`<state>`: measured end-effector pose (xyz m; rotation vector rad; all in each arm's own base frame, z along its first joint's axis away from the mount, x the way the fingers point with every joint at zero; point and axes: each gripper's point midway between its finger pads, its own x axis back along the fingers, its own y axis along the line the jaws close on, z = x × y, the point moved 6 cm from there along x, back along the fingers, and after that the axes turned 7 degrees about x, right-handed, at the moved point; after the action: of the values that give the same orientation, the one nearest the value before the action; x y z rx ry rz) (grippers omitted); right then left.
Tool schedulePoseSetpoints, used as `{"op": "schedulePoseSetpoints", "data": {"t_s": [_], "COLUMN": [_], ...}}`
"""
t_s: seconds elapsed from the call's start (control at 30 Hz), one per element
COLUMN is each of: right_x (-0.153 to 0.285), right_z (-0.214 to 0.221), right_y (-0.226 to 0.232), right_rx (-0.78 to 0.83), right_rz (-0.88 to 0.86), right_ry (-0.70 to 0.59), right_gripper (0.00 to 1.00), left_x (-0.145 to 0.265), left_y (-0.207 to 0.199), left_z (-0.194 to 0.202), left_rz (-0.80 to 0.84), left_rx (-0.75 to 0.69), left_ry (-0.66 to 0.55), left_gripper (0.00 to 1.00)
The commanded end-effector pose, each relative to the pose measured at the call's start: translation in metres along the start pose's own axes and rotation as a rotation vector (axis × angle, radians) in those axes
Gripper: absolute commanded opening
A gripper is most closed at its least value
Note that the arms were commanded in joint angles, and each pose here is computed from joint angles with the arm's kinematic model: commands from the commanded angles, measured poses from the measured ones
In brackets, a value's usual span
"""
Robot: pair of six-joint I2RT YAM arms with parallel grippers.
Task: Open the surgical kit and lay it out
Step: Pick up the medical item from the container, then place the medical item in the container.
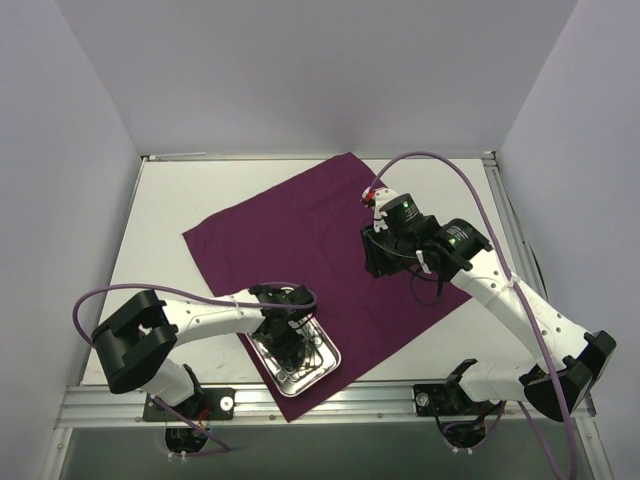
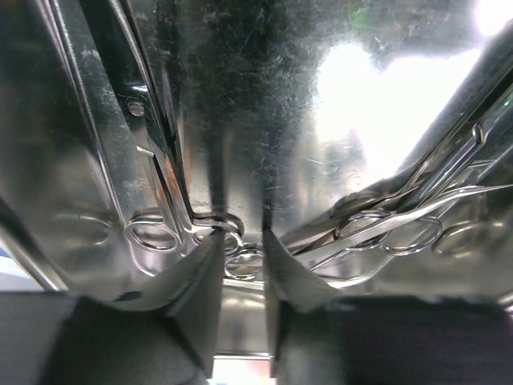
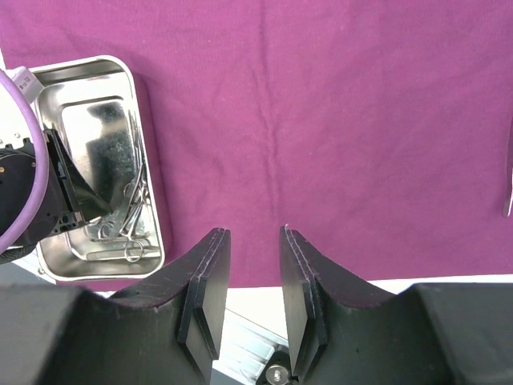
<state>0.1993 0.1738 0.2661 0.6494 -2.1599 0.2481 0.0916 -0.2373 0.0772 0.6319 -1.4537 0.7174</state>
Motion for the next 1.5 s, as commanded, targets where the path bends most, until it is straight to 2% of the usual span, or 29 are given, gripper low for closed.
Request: {"op": "schedulePoseSetpoints", "data": {"t_s": [0.0,0.17,0.4,0.73,1.0,1.23,1.33,1.4,1.47], "right_x": [0.006,0.007,0.007,0.004,0.0,-0.006,-0.014,-0.016,-0.015], "right_z": [0.006,0.005,0.003,-0.002,-0.007,-0.013,-0.015,-0.018,-0.025], "right_y": [-0.001,-0.001,-0.001,0.0,0.002,0.015,0.017,0.019,0.018], "right_rx": [0.013,0.018,0.017,0.019,0.015,-0.023,-0.026,-0.051,-0.078], "right_rz": [0.01,0.011,0.01,0.003,-0.003,-0.152,-0.232,-0.322,-0.398], "right_ry": [0.006,0.008,0.0,-0.014,-0.012,0.024,0.064,0.059,0.03], "right_gripper": [0.31,0.31,0.31,0.31,0.31,0.31,0.26,0.24,0.26], "left_x": [-0.013,-0.013,0.0,0.062,0.091,0.116,0.134,0.148,0.157], "left_y": [-0.004,-0.002,0.0,-0.011,-0.018,-0.018,-0.022,-0.024,-0.024], "left_z": [0.002,0.001,-0.003,-0.007,-0.003,0.001,0.0,-0.001,-0.002], "left_rz": [0.019,0.023,0.037,0.127,0.223,0.338,0.425,0.502,0.551], "left_rx": [0.019,0.011,-0.005,-0.056,-0.086,-0.185,-0.258,-0.301,-0.322], "left_ry": [-0.008,-0.018,-0.036,-0.085,-0.048,-0.017,-0.029,-0.039,-0.047], "left_gripper": [0.31,0.22,0.03,0.02,0.02,0.02,0.02,0.02,0.02]}}
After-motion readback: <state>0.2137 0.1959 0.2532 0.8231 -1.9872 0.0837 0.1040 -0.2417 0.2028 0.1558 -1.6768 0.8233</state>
